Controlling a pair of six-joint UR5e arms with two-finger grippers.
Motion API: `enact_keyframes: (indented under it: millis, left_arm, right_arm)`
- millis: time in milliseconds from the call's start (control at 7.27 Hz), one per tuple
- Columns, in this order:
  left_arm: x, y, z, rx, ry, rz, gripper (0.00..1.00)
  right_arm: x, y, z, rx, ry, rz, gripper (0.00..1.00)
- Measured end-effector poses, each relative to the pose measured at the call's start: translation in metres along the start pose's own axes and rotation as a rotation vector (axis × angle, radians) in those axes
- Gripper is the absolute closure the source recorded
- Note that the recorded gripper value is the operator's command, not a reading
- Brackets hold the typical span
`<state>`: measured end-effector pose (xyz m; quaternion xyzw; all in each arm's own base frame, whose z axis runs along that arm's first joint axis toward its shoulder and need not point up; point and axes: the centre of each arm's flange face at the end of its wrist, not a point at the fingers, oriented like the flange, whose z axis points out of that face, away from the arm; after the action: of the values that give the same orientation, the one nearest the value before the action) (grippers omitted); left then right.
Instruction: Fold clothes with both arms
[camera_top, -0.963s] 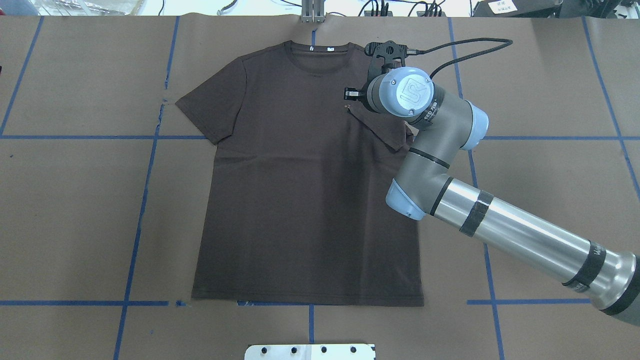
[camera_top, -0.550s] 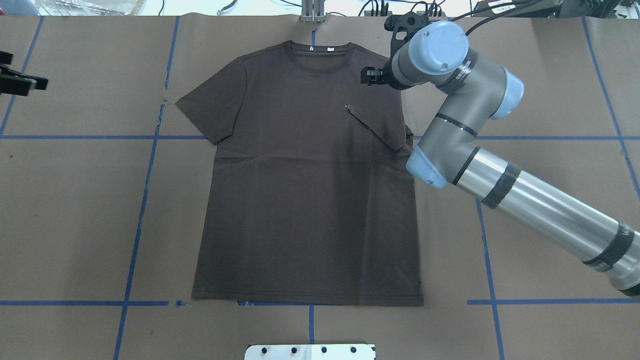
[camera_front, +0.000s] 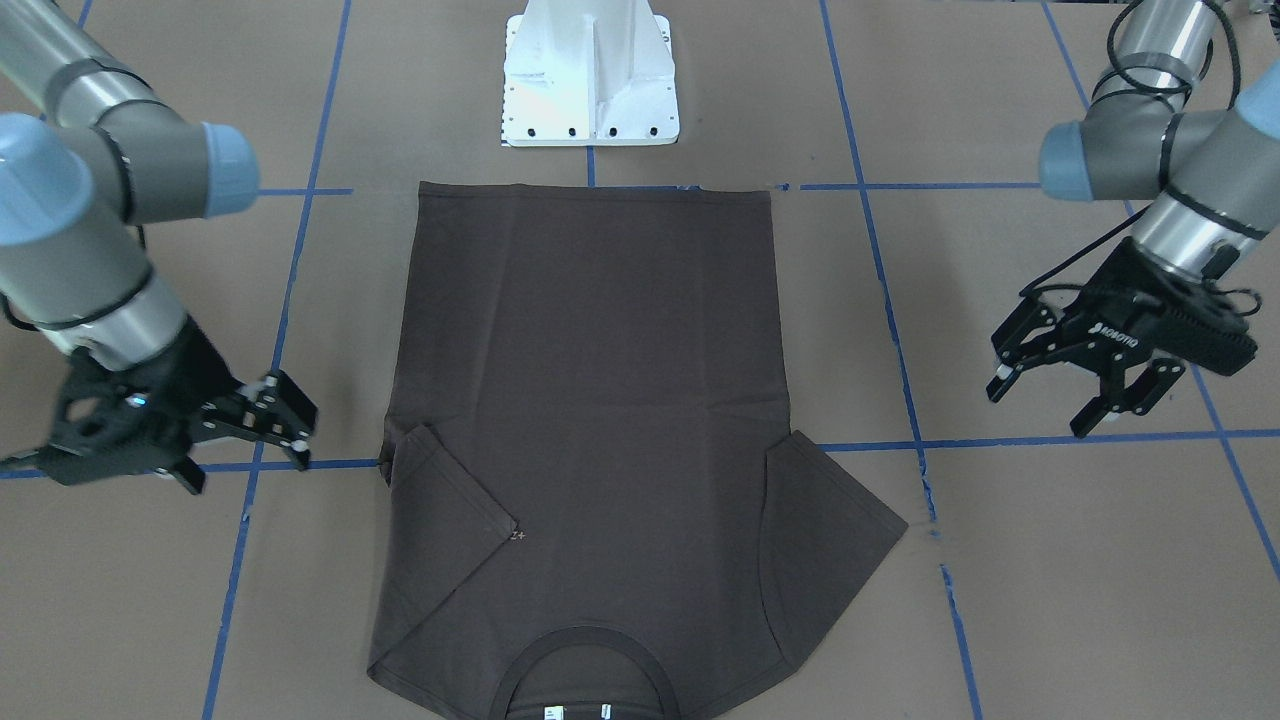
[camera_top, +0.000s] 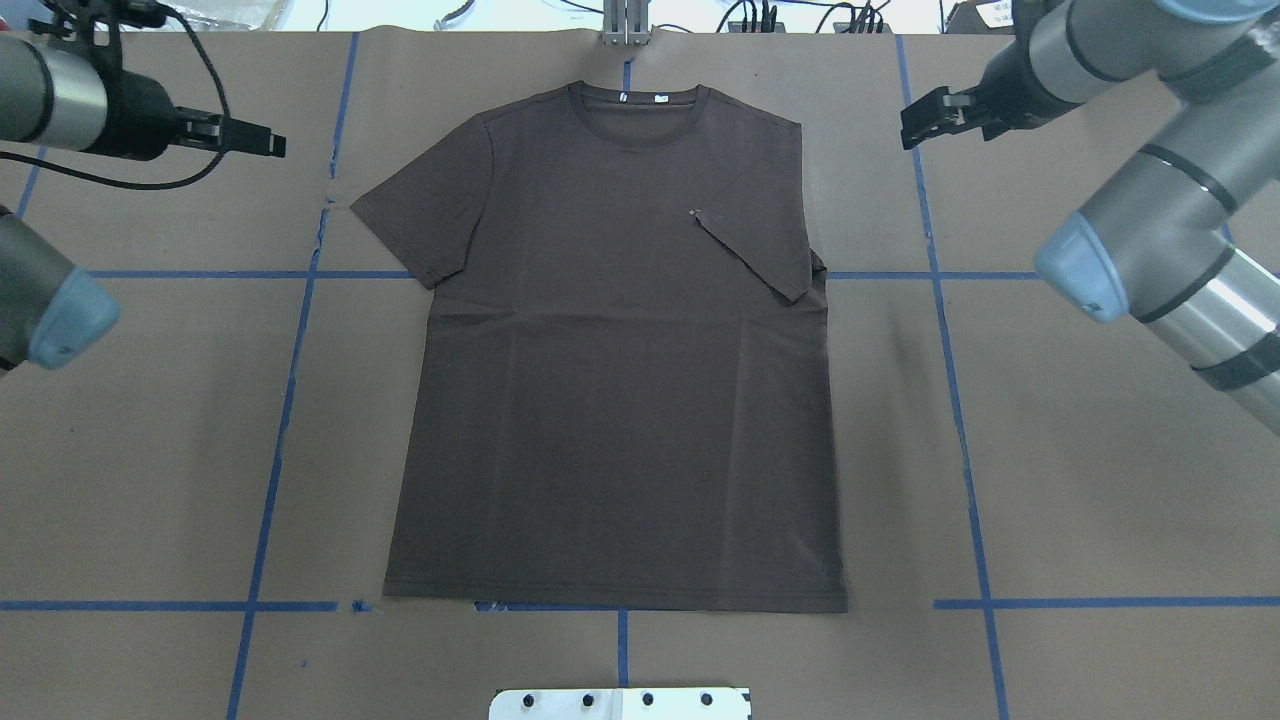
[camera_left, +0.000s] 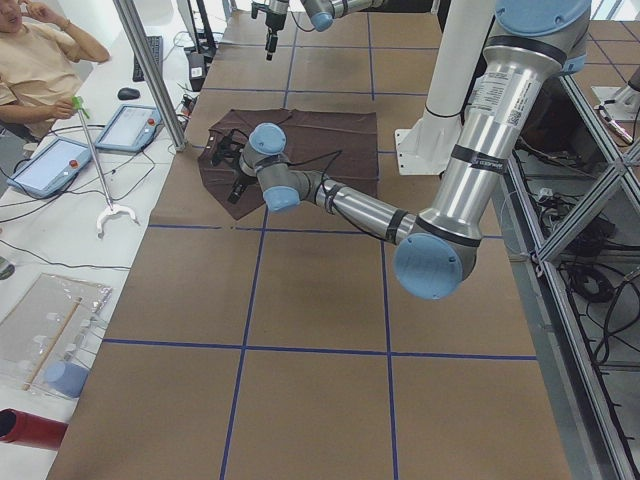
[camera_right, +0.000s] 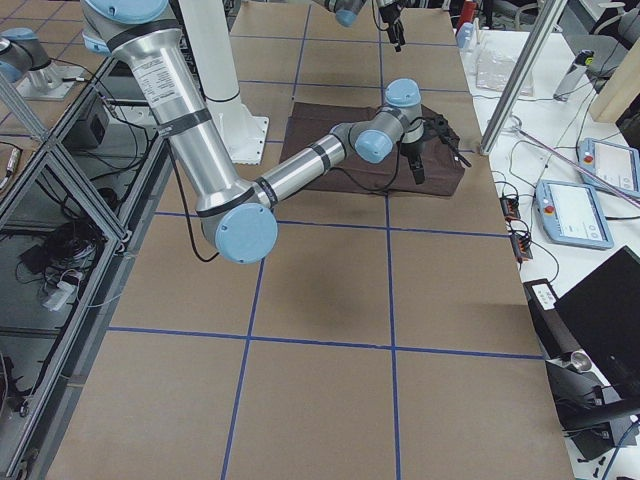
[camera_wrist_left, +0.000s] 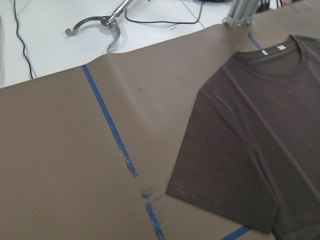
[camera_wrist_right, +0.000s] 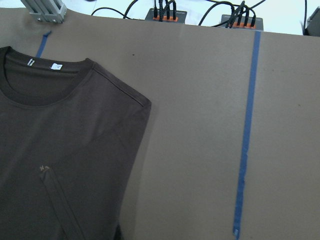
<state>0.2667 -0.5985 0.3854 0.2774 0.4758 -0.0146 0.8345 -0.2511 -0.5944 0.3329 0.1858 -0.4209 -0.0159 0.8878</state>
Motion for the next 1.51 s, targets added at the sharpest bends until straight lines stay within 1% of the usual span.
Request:
enact_keyframes:
  millis: [138,275,550,688,963,1100,1513]
  left_arm:
    - [0.011,0.000,0.034,0.015,-0.041,-0.054,0.45]
    - [0.011,0.005,0.060,0.027,-0.073,-0.091,0.46]
    - [0.009,0.027,0.100,0.052,-0.100,-0.175,0.49]
    - [0.014,0.037,0.116,0.064,-0.117,-0.200,0.51]
    - [0.022,0.052,0.139,0.063,-0.143,-0.227,0.51]
    - [0.026,0.051,0.149,0.064,-0.154,-0.229,0.51]
    - [0.027,0.048,0.159,0.060,-0.173,-0.196,0.51]
  right_arm:
    - [0.016,0.012,-0.010,-0.004,-0.002,0.000,0.00]
    - [0.022,0.018,-0.014,-0.005,-0.001,0.001,0.00]
    - [0.027,0.022,-0.015,-0.006,0.001,0.003,0.00]
    - [0.028,0.023,-0.015,-0.007,0.003,0.005,0.00]
    - [0.029,0.023,-0.014,-0.009,0.005,0.009,0.00]
    - [0.029,0.024,-0.014,-0.009,0.005,0.010,0.00]
    - [0.030,0.024,-0.013,-0.010,0.006,0.012,0.00]
